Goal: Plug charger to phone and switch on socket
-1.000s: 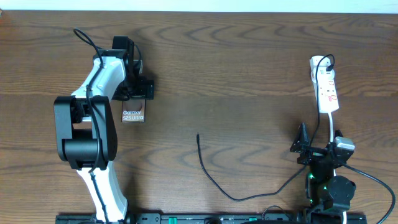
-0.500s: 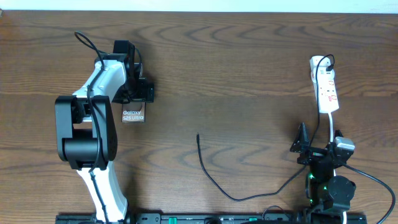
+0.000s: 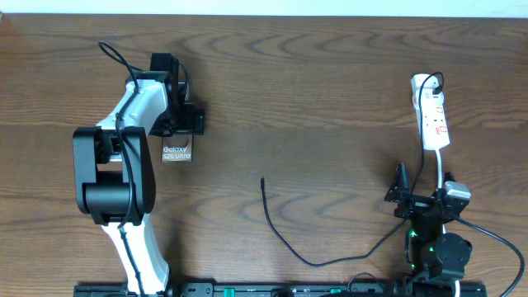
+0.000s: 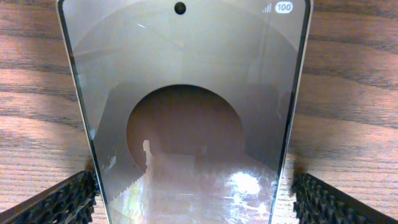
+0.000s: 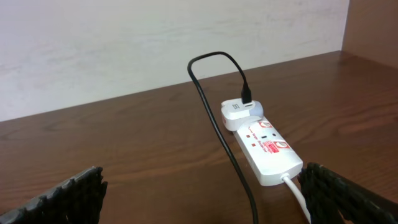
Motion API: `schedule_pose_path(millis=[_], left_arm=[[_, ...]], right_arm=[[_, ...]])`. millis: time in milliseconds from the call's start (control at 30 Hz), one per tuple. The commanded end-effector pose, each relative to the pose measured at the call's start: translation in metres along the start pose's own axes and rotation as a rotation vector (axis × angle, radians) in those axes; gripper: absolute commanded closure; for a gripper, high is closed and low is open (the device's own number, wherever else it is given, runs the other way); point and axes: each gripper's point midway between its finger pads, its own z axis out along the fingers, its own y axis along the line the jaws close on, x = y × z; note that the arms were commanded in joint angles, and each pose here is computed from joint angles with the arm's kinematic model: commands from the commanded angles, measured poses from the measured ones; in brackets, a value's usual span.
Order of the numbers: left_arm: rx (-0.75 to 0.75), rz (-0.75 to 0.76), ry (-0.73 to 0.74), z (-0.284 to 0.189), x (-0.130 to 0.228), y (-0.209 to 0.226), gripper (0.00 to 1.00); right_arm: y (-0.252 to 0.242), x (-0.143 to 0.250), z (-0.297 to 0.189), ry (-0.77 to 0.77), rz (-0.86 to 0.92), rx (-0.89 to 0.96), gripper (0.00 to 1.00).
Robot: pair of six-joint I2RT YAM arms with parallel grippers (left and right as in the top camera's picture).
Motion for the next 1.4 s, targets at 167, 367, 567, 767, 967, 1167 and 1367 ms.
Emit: schedule_pose_path(millis=[167, 367, 567, 767, 967, 1167, 1367], left_arm=[[-0.008, -0.030, 0.012, 0.0029, 0.0046, 0.0098, 0.02], [-0.008, -0.028, 0.018, 0.0042, 0.0069, 0.0093, 0.02], [-0.009, -0.028, 0.032, 0.0071, 0.0118, 0.0094, 0.02], [-0.013, -0.024, 0.033, 0.0073, 0.0121, 0.0101, 0.02], [-0.012, -0.025, 0.033, 0.0073, 0.0122, 0.0100, 0.02], [-0.012, -0.025, 0.033, 0.0073, 0.0121, 0.0100, 0.02], [-0.012, -0.025, 0.032, 0.0073, 0.0120, 0.0100, 0.02]], right_arm=[[0.0001, 0.0003, -0.0003, -0.001, -0.012, 0.003, 0.01], [0.0001, 0.0003, -0.0003, -0.001, -0.012, 0.003, 0.01], [0.0001, 0.0003, -0.0003, -0.001, -0.012, 0.003, 0.01], [0.0001, 0.0003, -0.0003, -0.001, -0.012, 0.003, 0.01], [0.0001, 0.0003, -0.0003, -0.001, -0.012, 0.003, 0.01], [0.0001, 0.0002, -0.0003, -0.001, -0.012, 0.003, 0.01], [0.0001, 0.0002, -0.0003, -0.001, -0.012, 0.003, 0.01]])
